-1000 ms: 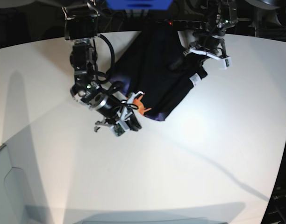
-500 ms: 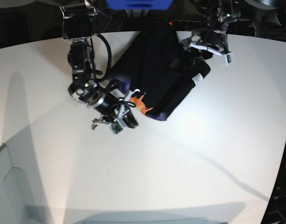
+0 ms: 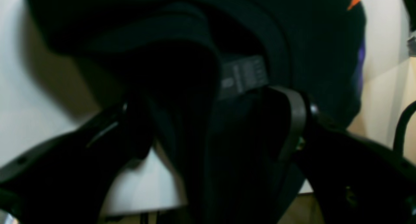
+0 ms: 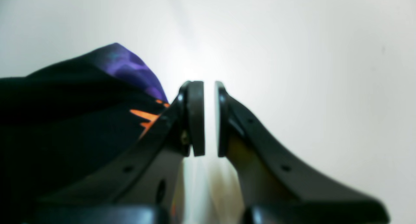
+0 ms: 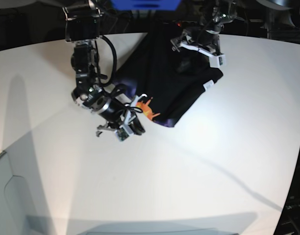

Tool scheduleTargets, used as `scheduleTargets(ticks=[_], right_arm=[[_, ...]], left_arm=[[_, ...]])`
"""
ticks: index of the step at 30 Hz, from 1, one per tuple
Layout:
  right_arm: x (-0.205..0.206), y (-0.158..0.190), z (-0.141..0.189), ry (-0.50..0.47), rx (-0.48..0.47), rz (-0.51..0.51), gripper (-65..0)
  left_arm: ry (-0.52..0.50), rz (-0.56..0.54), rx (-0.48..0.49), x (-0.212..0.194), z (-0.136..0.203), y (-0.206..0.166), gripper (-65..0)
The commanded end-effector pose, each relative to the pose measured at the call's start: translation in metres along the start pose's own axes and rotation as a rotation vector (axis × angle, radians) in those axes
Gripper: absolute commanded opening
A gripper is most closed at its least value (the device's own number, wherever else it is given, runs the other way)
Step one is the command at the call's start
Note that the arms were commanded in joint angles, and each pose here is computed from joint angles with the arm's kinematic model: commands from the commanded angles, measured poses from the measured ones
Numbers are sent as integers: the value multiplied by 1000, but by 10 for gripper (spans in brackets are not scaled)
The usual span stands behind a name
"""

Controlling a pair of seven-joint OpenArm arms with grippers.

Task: Fold the T-shirt properly
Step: 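Release with the right gripper and drag the bundle with the left gripper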

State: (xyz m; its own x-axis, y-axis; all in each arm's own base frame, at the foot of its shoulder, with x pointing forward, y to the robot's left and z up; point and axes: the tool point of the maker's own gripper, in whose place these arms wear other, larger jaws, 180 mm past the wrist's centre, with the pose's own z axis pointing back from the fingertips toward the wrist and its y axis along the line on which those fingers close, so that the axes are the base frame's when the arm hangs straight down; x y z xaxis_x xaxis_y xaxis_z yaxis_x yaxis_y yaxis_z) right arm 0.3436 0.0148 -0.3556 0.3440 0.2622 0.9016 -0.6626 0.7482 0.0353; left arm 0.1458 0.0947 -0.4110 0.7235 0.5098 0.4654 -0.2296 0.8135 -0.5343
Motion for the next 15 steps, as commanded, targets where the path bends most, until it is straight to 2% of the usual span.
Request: scheduleTargets(ticks=[1,7,9,13,15], right_arm=[[20,-4,0,-65,-5,4,-605],[19,-10,3,-57,-14,21,-605],[21,-12,2,-61,-15,24,-605],[19,-24,7,-60,-47,15,-605],[23,-36,10,-70,-74,9,-605]], left_arm=[[29,6,2,-7,-1,1,-160],[52,6,19,-14,-3,10,-179],[50,5,22,-13,-3,11,-264],[22,-6,6,0,-9,6,-497],[16,-10,4,3,-10,5,-541]])
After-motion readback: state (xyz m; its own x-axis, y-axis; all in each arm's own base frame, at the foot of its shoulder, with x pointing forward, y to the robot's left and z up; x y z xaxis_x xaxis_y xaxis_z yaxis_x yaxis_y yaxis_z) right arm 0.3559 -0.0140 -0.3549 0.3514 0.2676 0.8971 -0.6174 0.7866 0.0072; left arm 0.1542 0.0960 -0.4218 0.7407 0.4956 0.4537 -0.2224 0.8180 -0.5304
